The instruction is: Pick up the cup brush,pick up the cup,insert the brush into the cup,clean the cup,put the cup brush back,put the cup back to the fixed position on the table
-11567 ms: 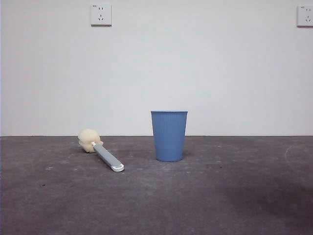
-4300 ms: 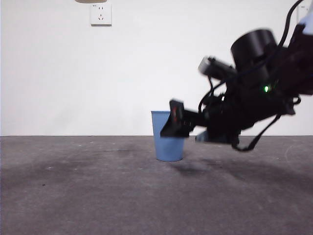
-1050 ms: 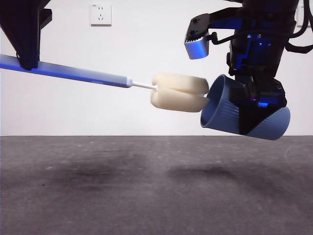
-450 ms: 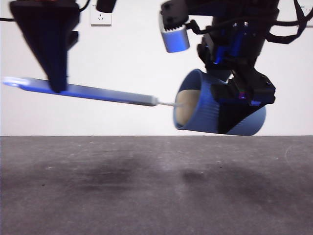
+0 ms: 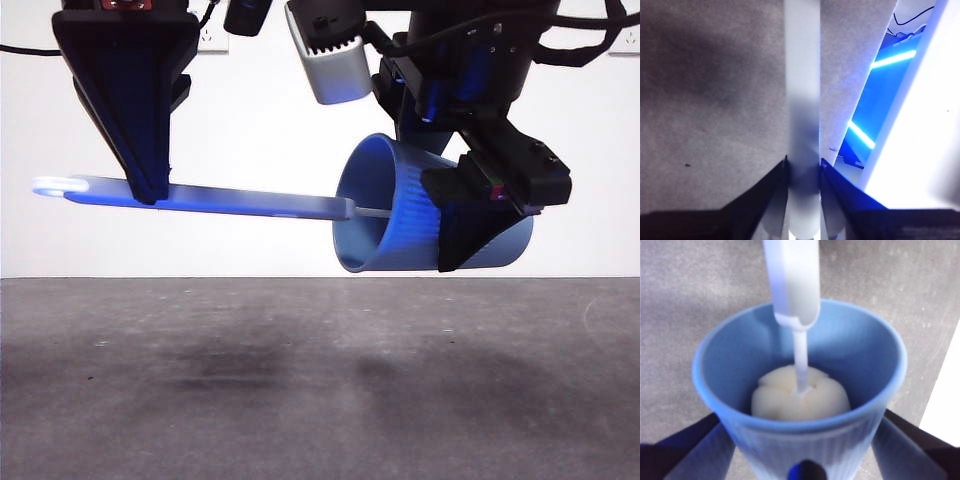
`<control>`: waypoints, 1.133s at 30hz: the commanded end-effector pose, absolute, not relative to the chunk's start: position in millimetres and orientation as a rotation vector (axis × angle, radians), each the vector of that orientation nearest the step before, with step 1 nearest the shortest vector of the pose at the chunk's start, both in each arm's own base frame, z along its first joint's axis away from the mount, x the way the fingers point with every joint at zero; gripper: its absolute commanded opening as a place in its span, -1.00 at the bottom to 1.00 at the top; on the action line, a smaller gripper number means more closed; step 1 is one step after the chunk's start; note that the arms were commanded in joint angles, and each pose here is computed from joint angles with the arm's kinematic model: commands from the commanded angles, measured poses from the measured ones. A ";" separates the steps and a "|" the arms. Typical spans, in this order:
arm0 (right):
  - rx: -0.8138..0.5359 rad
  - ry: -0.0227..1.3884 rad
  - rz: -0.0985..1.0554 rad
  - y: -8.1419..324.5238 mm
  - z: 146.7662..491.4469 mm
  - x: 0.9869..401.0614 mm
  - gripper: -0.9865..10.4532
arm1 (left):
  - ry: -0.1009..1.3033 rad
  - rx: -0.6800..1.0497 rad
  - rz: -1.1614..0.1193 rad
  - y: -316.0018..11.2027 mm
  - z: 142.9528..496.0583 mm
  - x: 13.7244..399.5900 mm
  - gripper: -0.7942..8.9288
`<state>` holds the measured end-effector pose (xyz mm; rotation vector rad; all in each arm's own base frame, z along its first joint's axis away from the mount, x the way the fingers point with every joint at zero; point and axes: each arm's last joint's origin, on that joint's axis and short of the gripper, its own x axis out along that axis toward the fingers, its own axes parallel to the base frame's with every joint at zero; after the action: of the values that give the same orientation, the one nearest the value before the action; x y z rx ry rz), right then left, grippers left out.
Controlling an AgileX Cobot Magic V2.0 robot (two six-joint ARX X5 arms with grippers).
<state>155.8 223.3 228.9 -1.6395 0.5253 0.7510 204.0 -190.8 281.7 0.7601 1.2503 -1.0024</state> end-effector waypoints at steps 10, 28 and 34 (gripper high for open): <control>-1.592 0.683 0.625 201.4 224.7 175.2 -0.85 | 1.305 0.765 -0.917 -170.4 291.2 199.8 -0.85; -1.560 0.539 0.705 224.1 228.3 158.3 -0.85 | 1.183 0.681 -1.007 -182.7 295.9 200.9 -0.85; -1.562 0.475 0.737 234.5 229.7 146.9 -0.85 | 1.160 0.713 -1.038 -192.5 295.6 193.8 -0.85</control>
<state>150.4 228.4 230.1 -1.5926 0.5109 0.7040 193.1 -187.1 296.7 0.7253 1.1945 -1.0079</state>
